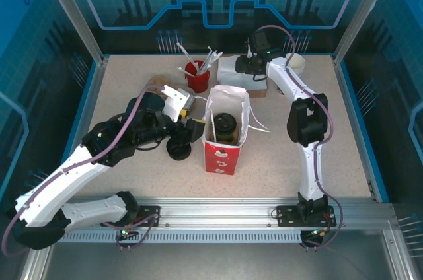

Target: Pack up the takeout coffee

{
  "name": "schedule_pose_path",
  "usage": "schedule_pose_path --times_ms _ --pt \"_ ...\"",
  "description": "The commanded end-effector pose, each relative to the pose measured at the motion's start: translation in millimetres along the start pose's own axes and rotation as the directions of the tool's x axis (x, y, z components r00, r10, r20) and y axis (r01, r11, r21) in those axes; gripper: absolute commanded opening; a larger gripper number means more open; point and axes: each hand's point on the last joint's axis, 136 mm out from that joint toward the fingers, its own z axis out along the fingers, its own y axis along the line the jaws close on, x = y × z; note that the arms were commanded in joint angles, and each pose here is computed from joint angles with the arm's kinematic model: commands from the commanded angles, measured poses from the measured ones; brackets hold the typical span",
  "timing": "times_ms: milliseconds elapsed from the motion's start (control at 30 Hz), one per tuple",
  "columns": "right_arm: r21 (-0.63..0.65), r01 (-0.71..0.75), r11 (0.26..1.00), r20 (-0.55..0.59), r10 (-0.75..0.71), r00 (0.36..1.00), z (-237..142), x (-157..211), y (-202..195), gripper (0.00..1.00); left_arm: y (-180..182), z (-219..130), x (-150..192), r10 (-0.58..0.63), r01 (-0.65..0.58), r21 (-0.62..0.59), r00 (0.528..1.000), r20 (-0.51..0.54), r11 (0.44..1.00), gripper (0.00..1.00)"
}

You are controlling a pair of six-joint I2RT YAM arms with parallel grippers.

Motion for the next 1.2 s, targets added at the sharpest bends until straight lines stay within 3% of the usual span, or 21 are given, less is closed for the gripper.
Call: schedule_pose_path --times_ms 0,433,833,1167 --pt "0.045 0.035 0.998 -0.036 -0.034 0.999 19 7 -2 0.53 8 -12 -3 -0.013 0.014 -0.049 1.0 0.016 0.999 0.69" --pt "0.113 0.123 0.986 -0.06 -0.117 0.991 73 9 -11 0.57 16 -16 7 -0.042 0.041 -0.09 0.999 -0.013 0.995 0.72" --pt "0.118 0.159 0.98 -0.082 -0.15 0.985 97 19 -16 0.62 21 -19 13 -0.077 0.076 -0.11 0.997 -0.001 0.991 0.72" --pt "0.132 0.183 0.974 -0.101 -0.17 0.98 106 26 -22 0.56 25 -29 13 -0.096 0.096 -0.126 0.995 0.006 0.987 0.72"
